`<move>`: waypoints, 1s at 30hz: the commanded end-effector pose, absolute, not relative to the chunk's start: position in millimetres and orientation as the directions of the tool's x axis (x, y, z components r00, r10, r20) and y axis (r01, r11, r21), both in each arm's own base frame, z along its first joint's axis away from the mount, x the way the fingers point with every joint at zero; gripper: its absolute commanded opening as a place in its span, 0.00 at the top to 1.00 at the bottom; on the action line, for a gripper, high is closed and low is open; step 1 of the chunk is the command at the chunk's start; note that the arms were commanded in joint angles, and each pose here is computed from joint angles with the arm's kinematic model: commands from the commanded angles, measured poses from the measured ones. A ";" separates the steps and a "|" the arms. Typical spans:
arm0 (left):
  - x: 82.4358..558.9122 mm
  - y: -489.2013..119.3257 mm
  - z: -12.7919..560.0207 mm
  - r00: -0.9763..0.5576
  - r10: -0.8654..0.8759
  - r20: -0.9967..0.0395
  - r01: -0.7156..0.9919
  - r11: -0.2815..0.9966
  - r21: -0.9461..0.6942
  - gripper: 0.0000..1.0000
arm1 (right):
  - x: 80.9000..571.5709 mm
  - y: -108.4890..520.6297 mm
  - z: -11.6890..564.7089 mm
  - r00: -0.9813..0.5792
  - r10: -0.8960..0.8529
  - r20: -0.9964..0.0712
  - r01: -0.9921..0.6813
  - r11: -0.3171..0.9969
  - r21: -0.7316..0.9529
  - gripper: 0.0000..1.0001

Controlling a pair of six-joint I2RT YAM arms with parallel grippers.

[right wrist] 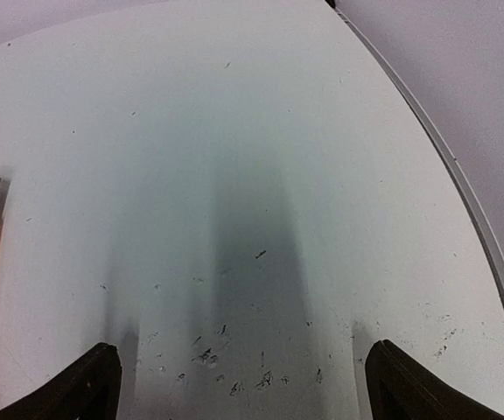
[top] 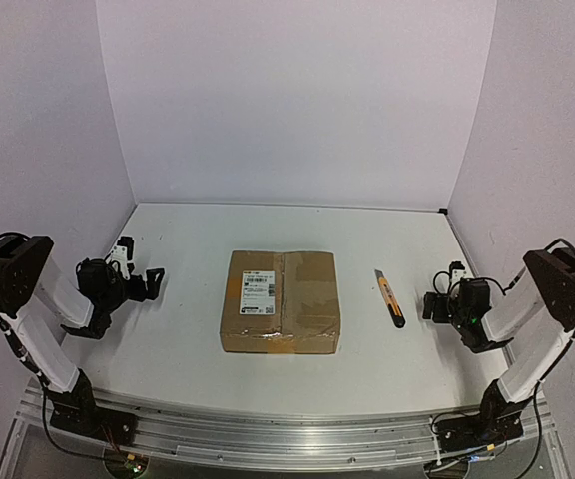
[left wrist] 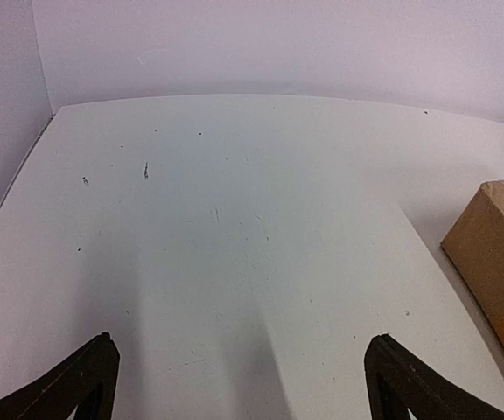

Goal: Unpack the express box

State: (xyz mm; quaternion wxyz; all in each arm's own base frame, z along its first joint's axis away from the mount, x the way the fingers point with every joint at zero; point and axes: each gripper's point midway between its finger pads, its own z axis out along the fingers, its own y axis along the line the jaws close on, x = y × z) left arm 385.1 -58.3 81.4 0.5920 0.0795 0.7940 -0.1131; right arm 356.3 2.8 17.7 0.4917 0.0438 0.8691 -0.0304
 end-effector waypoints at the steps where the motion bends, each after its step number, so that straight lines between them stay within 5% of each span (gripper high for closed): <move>1: 393.3 -56.3 100.6 -0.220 -0.004 -0.976 0.251 0.966 -0.061 0.00 | 367.2 -12.3 42.1 -0.459 0.095 -0.884 0.200 0.980 0.001 0.02; 7: 394.8 -94.2 150.3 -0.246 0.073 -0.967 0.478 0.877 -0.055 0.00 | 369.7 4.7 75.9 -0.554 0.157 -0.817 0.156 0.984 0.083 0.02; 13: 397.3 -122.8 250.7 -0.109 -0.032 -0.994 0.604 0.792 -0.091 0.00 | 352.3 46.4 75.8 -0.792 0.331 -0.513 0.205 0.936 0.286 0.02; 23: 431.0 -177.0 284.9 -0.412 -0.217 -0.885 0.587 0.680 -0.440 0.01 | 313.2 116.0 35.2 -0.974 -0.009 -0.227 0.005 0.998 -0.062 0.08; 30: 422.3 -205.0 282.2 -0.460 -0.198 -0.865 0.598 0.651 -0.467 0.03 | 310.6 120.1 13.8 -0.983 -0.038 -0.180 -0.012 0.990 -0.140 0.18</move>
